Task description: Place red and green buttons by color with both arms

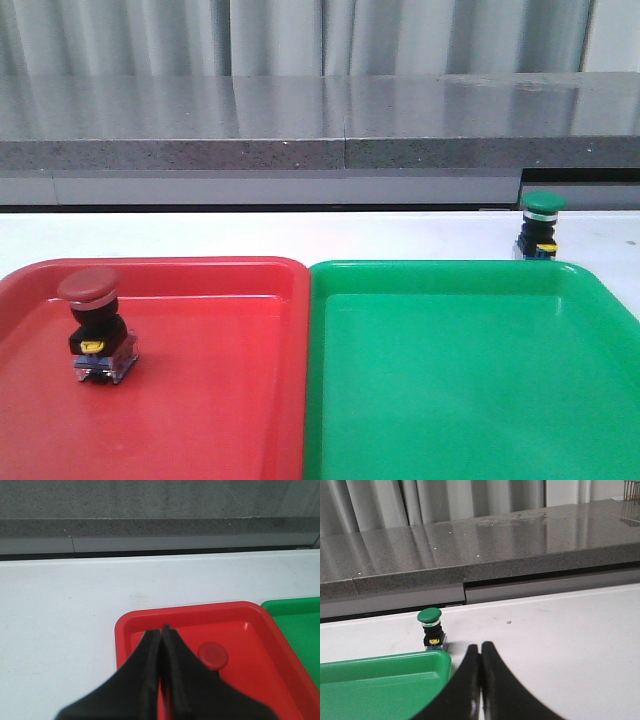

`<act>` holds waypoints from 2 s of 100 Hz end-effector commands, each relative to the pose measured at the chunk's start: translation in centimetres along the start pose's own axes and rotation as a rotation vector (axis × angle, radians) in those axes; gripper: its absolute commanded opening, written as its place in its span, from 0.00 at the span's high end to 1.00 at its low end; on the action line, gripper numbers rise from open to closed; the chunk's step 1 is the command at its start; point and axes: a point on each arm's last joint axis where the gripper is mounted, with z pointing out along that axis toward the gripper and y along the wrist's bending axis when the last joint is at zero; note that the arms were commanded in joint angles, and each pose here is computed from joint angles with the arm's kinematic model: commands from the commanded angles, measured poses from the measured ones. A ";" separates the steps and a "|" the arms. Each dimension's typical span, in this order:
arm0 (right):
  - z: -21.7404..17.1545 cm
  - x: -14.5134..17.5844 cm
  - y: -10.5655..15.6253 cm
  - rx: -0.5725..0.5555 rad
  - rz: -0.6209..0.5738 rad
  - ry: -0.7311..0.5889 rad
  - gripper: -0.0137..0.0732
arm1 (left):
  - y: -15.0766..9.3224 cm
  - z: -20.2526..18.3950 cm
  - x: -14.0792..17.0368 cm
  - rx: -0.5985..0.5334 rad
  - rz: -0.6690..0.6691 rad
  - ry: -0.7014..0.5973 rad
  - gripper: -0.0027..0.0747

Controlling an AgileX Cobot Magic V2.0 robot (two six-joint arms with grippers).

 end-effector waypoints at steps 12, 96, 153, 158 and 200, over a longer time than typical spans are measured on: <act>-0.3 -1.4 0.3 -0.019 -0.004 -0.117 0.92 | 0.3 -1.3 1.5 0.042 -0.008 -0.208 0.99; -0.3 -1.4 0.2 -0.018 -0.004 -0.113 0.92 | 3.0 -0.5 10.2 -0.135 -0.035 -0.447 0.99; -0.3 -1.4 0.2 -0.018 -0.004 -0.113 0.92 | 3.0 -0.5 10.2 -0.135 -0.017 -0.439 0.99; -0.3 -1.4 0.2 -0.018 -0.004 -0.113 0.92 | 3.0 -0.5 10.2 -0.135 -0.017 -0.439 0.99; -0.3 -1.5 0.3 -0.019 -0.004 -0.116 0.92 | 3.0 -0.5 10.2 -0.135 -0.017 -0.439 0.99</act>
